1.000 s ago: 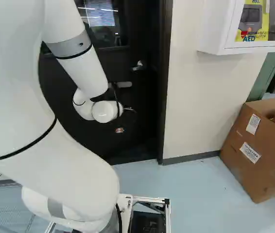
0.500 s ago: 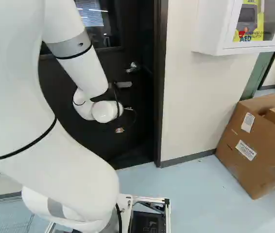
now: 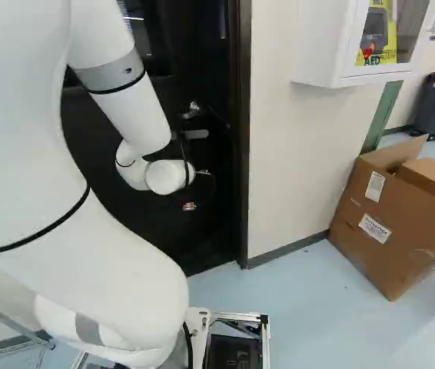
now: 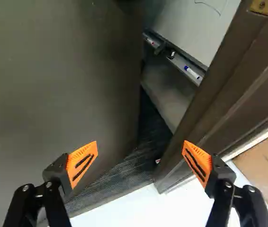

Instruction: Open the door and move inside

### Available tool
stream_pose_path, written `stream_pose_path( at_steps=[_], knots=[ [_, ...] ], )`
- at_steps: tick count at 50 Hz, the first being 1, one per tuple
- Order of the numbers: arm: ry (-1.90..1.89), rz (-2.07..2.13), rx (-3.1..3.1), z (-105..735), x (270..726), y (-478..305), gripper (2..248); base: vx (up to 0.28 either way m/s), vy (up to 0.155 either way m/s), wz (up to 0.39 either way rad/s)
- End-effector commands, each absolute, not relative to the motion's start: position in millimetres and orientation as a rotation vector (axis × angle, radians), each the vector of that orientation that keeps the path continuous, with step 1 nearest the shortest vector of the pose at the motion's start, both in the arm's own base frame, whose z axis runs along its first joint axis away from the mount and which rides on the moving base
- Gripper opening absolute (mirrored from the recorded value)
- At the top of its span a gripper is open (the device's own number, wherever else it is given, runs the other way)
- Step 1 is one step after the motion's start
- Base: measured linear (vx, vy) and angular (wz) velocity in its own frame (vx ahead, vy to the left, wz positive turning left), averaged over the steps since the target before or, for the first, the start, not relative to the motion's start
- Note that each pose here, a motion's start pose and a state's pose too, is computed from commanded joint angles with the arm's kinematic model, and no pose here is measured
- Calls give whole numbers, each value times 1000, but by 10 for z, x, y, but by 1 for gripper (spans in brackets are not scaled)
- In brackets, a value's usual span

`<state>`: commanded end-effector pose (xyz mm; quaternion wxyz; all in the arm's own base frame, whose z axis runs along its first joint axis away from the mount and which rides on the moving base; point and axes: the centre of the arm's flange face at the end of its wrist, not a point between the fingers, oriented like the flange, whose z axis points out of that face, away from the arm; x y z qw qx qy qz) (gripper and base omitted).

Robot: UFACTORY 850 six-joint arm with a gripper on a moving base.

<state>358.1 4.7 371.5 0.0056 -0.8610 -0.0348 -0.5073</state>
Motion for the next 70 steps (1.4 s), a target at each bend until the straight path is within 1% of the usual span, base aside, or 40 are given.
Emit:
stream_pose_path(
  at_steps=[21,38,59,70],
  knots=[
    [-109,-1588,-2695,3715,3581,47,247,100,114,-23],
    [-109,-1588,-2695,3715,3581,47,247,71,86,-31],
    [-109,-1588,-2695,3715,3581,47,247,63,37,-248],
    [-109,-1588,-2695,3715,3581,47,247,62,106,-107]
  ],
)
